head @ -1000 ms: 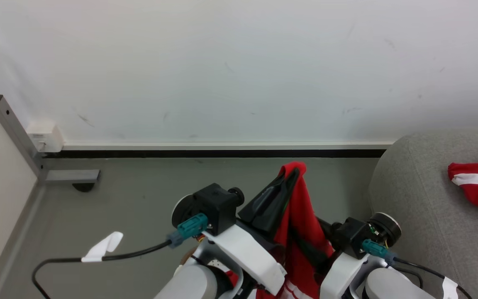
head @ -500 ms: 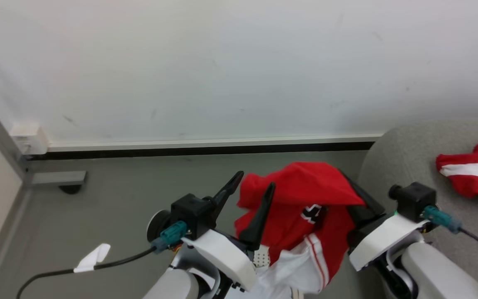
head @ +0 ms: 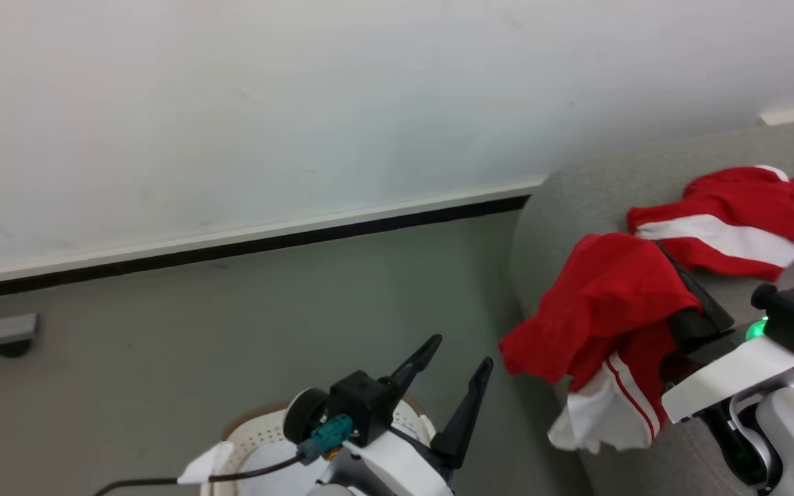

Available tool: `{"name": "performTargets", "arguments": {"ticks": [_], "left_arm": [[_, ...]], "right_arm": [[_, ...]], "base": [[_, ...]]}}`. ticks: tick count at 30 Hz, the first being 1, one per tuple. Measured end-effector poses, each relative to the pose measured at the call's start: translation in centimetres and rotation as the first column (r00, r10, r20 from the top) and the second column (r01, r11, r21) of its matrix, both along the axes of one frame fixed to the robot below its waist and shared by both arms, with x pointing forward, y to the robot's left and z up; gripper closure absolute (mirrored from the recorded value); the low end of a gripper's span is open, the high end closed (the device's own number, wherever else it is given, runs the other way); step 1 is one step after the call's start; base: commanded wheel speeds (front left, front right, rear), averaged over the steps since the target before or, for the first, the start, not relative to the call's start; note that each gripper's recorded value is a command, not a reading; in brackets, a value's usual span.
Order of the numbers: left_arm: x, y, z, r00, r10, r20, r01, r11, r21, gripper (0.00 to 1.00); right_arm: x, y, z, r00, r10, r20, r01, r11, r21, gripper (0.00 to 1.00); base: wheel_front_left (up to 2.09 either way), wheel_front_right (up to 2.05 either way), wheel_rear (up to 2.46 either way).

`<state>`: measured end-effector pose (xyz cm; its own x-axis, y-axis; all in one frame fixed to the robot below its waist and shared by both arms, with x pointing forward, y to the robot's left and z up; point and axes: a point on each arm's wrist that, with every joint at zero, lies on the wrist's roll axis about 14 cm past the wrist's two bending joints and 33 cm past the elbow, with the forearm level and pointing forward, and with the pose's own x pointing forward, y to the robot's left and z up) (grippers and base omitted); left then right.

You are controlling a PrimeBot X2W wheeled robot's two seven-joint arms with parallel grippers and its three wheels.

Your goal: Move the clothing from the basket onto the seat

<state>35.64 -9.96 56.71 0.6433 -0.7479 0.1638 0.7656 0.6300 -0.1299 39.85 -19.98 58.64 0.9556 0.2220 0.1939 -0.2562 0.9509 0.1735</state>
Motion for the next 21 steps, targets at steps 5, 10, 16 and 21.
{"name": "performTargets", "arguments": {"ticks": [5, 10, 16, 21], "left_arm": [[-0.4, -2.6, -1.0, 0.996, -0.083, -0.019, 0.083, 0.997, 0.003, 0.00], [0.5, -4.3, -1.5, 0.990, -0.140, -0.023, 0.140, 0.990, 0.000, 0.00], [3.9, -5.0, -2.7, 0.985, -0.173, -0.014, 0.173, 0.985, 0.023, 0.00], [8.3, -4.5, -4.3, 0.988, -0.153, -0.018, 0.154, 0.988, 0.025, 0.00]], "right_arm": [[-1.3, -3.1, -0.8, 0.996, -0.087, -0.022, 0.087, 0.996, 0.013, 1.00], [-0.7, -5.8, -1.3, 0.983, -0.177, -0.041, 0.178, 0.983, 0.033, 1.00], [3.9, -7.5, 0.1, 0.971, -0.239, -0.011, 0.239, 0.971, 0.008, 1.00], [10.3, -10.3, 3.6, 0.942, -0.325, 0.079, 0.327, 0.945, -0.011, 1.00]], "base": [[0.00, 0.00, 0.00], [0.00, 0.00, 0.00], [0.00, 0.00, 0.00], [0.00, 0.00, 0.00]]}}
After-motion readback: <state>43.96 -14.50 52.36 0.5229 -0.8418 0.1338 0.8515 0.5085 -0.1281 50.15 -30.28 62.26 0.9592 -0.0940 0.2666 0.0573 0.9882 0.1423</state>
